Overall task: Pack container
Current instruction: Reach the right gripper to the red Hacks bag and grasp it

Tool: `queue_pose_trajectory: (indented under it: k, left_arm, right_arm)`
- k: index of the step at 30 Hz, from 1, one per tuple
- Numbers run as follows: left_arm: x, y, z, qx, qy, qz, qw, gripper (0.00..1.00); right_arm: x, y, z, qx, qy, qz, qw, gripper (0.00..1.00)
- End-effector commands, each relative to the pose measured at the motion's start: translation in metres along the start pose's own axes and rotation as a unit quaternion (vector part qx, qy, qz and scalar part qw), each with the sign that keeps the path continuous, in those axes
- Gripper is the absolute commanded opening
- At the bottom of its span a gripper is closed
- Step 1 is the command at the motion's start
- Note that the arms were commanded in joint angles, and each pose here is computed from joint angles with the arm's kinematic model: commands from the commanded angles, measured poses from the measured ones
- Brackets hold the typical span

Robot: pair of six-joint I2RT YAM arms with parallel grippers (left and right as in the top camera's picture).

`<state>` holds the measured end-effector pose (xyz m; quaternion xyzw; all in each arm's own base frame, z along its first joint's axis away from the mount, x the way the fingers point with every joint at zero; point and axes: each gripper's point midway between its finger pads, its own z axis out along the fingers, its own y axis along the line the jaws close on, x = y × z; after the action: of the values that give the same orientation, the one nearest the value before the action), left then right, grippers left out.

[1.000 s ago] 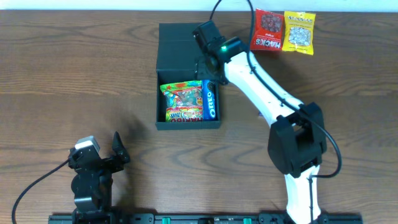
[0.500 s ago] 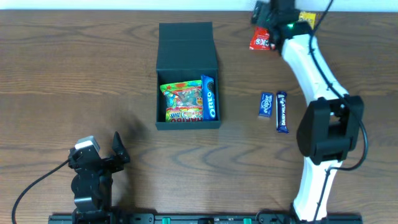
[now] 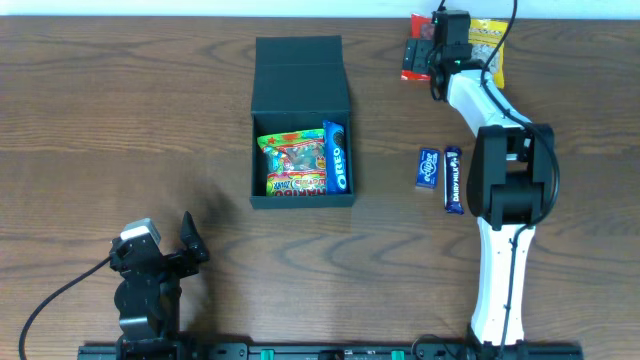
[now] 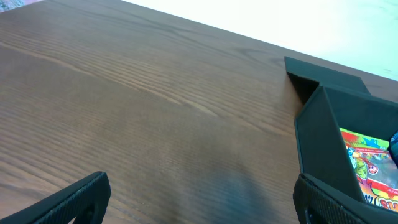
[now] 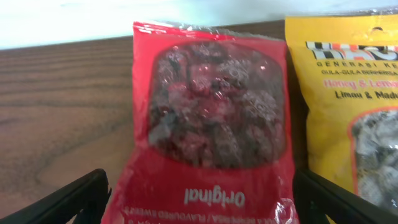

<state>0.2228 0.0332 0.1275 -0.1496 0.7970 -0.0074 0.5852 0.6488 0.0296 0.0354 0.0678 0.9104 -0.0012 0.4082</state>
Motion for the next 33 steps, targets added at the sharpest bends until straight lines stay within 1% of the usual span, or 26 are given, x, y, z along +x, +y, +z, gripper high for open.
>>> queue_pose_trajectory:
  k: [1,9,11,14,17,19,21,24,27,30,33]
  left_arm:
    - [0.010,0.004,0.003,-0.008,0.010,0.006,1.000,0.95]
    - [0.010,0.004,0.003,-0.008,0.010,0.006,1.000,0.95]
    - [0.010,0.004,0.003,-0.008,0.010,0.006,1.000,0.95]
    - [0.010,0.004,0.003,-0.008,0.010,0.006,1.000,0.95]
    - [0.010,0.004,0.003,-0.008,0.010,0.006,1.000,0.95]
    - [0.010,0.004,0.003,-0.008,0.010,0.006,1.000,0.95]
    - [0.010,0.004,0.003,-0.008,0.010,0.006,1.000,0.95]
    - [0.010,0.004,0.003,-0.008,0.010,0.006,1.000,0.95]
    - [0.010,0.004,0.003,-0.008,0.010,0.006,1.000,0.95]
    - [0.010,0.004,0.003,-0.008,0.010,0.006,1.000,0.95]
    - [0.010,0.004,0.003,-0.008,0.010,0.006,1.000,0.95]
  right_arm:
    - [0.008,-0.002,0.009,-0.002,0.005,-0.006,1.000,0.91]
    - [0.019,-0.004,0.015,0.002,0.016,-0.021,1.000,0.80]
    - [0.020,-0.005,0.016,0.002,0.019,-0.021,1.000,0.72]
    - [0.024,-0.006,0.016,0.004,0.026,-0.021,0.999,0.62]
    - [0.030,-0.007,0.016,0.005,0.038,-0.023,0.999,0.55]
    - [0.034,-0.007,0.016,0.006,0.045,-0.023,0.999,0.47]
    - [0.038,-0.008,0.015,0.007,0.053,-0.024,0.998,0.36]
    - [0.045,-0.009,0.014,0.009,0.068,-0.026,0.997,0.16]
    - [0.052,-0.006,0.011,0.005,0.085,-0.028,0.996,0.01]
    - [0.044,-0.002,-0.002,0.003,0.089,-0.032,0.996,0.01]
    - [0.020,0.004,-0.022,-0.002,0.070,-0.032,0.997,0.01]
